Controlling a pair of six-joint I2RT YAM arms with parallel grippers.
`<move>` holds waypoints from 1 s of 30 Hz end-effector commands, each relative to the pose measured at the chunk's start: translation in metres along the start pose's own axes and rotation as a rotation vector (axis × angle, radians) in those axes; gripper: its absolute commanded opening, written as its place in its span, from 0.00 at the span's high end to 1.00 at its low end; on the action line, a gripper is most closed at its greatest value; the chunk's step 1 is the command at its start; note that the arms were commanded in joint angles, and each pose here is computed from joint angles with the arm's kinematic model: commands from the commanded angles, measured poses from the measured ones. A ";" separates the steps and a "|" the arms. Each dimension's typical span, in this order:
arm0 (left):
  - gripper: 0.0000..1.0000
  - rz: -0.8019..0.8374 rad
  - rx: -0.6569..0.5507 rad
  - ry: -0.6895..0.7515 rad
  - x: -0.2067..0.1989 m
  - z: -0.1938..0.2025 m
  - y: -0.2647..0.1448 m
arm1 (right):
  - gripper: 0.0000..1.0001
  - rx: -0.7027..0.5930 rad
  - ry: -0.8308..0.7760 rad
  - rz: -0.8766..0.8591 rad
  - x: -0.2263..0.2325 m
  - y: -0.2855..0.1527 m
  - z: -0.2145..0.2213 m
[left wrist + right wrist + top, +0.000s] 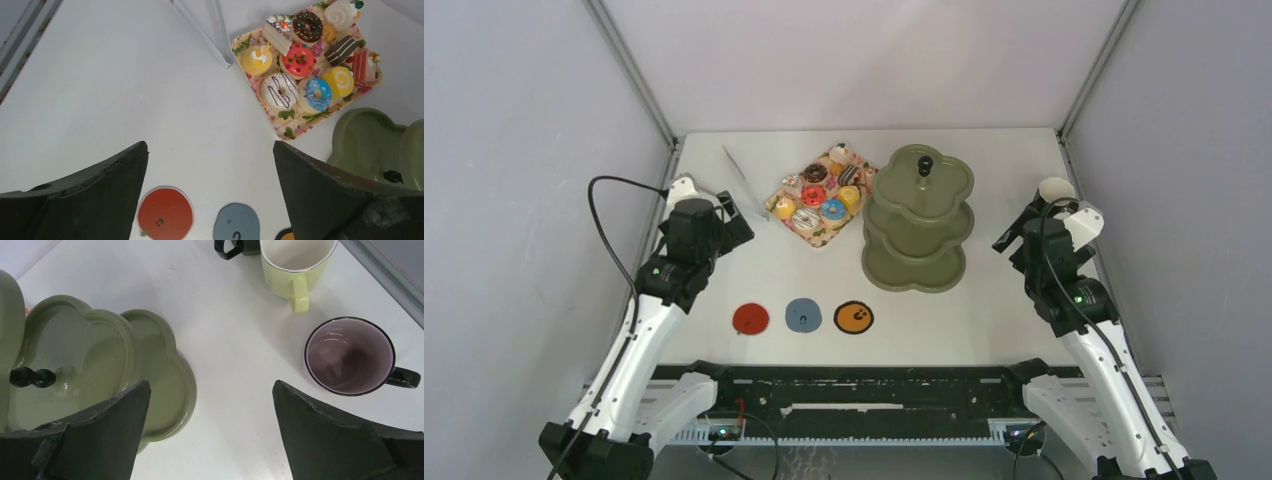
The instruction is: Serve the afternoon tea
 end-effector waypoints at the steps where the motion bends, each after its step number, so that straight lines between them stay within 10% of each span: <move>1: 0.00 -0.010 -0.027 -0.016 0.003 -0.002 0.001 | 0.00 -0.049 0.027 -0.030 0.008 -0.004 -0.016; 14: 0.00 -0.230 0.206 -0.015 0.012 0.028 0.057 | 0.00 -0.018 -0.010 -0.129 0.016 -0.004 -0.007; 23: 0.02 -0.277 0.318 0.078 -0.027 -0.009 0.112 | 0.01 -0.012 -0.044 -0.192 0.023 -0.004 -0.002; 30: 0.21 -0.221 0.314 0.059 -0.059 -0.064 0.191 | 0.01 -0.007 -0.055 -0.221 0.024 -0.008 -0.001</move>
Point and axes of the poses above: each gripper's point midway between its finger pads, its own y axis out along the fingers, its own x axis along the line the jaws close on, z = x × y, the point moved 6 cm from there along -y, back along the fingers, and after that the axes turned 3 degrees about -y, right-handed, at the moved point
